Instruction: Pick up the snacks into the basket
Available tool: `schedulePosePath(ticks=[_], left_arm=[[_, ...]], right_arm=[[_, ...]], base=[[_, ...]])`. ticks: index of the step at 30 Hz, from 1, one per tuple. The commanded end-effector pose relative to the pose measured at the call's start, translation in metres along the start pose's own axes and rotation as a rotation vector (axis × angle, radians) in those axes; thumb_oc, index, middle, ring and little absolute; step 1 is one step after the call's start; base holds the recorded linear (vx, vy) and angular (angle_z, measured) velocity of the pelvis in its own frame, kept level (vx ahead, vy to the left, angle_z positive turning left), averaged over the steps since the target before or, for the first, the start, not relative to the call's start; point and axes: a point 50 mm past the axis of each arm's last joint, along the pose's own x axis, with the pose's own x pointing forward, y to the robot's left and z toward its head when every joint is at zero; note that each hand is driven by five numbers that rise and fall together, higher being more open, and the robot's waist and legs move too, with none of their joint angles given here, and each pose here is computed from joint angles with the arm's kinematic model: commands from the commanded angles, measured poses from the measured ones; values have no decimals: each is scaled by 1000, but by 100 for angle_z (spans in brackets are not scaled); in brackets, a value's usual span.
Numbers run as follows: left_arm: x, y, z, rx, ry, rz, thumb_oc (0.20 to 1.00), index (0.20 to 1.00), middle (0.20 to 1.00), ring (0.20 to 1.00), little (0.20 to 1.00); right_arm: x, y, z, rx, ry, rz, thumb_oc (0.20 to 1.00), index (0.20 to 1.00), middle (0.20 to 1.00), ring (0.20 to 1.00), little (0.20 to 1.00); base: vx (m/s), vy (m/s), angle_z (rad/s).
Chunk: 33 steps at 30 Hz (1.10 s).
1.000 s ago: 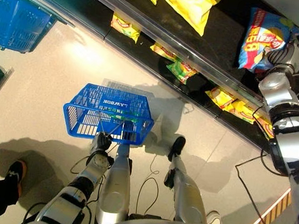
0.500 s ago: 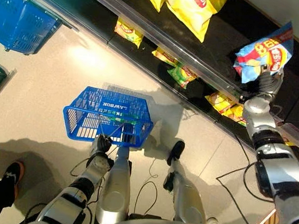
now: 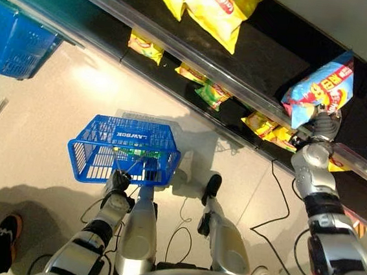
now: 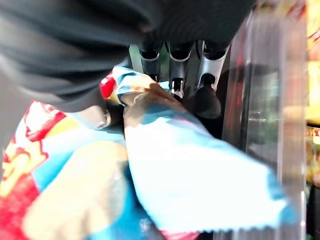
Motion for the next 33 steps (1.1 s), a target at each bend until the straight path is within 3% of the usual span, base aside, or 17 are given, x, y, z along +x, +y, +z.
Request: schedulePosePath(ticks=[1, 7, 11, 14, 22, 23, 26, 28, 29, 30, 31, 33], left_arm=[[-13, -2, -50, 93, 150, -11, 200, 200, 200, 200, 200], [-13, 2, -57, 113, 164, -22, 200, 200, 200, 200, 200], [-14, 4, -62, 90, 186, -40, 200, 200, 200, 200, 200], [-15, 4, -65, 82, 195, -42, 200, 200, 200, 200, 200], [-10, 16, -68, 13, 227, -12, 200, 200, 200, 200, 200], [-8, 18, -62, -13, 216, -4, 200, 200, 200, 200, 200], [-4, 22, -57, -64, 208, 20, 200, 200, 200, 200, 200], [-3, 22, -52, -76, 193, 26, 200, 200, 200, 200, 200], [0, 22, -37, -113, 135, 35, 200, 200, 200, 200, 200], [1, 22, -37, -113, 135, 35, 200, 200, 200, 200, 200], [2, 22, -22, -127, 65, 47, 200, 200, 200, 200, 200], [4, 18, 3, -147, -31, 36, 200, 200, 200, 200, 200]], right_arm=[[7, -19, 60, 160, -264, 4, 200, 200, 200, 200, 200], [-16, -21, 77, 177, -351, 185, 200, 200, 200, 200, 200], [-47, -18, 67, 60, -317, 398, 200, 200, 200, 200, 200], [-58, -20, 60, 42, -282, 457, 200, 200, 200, 200, 200], [-103, -32, 20, -242, -66, 755, 200, 200, 200, 200, 200], [-110, -39, -2, -313, 39, 776, 200, 200, 200, 200, 200], [-116, -50, -29, -568, 102, 796, 200, 200, 200, 200, 200], [-118, -54, -43, -634, 145, 781, 200, 200, 200, 200, 200], [-119, -59, -73, -812, 206, 773, 200, 200, 200, 200, 200], [-119, -59, -73, -812, 206, 773, 200, 200, 200, 200, 200], [-121, -54, -96, -966, 223, 799, 200, 200, 200, 200, 200], [-121, -47, -118, -1076, 262, 811, 200, 200, 200, 200, 200]], base=[[57, -28, -10], [34, -14, -15], [11, -23, -3], [2, -11, -8], [-2, -8, -3], [0, 0, 0], [-10, 1, 0], [-17, 2, -1], [-34, 4, -1], [-55, -5, -1], [-49, -7, 1], [-64, -13, 3]])
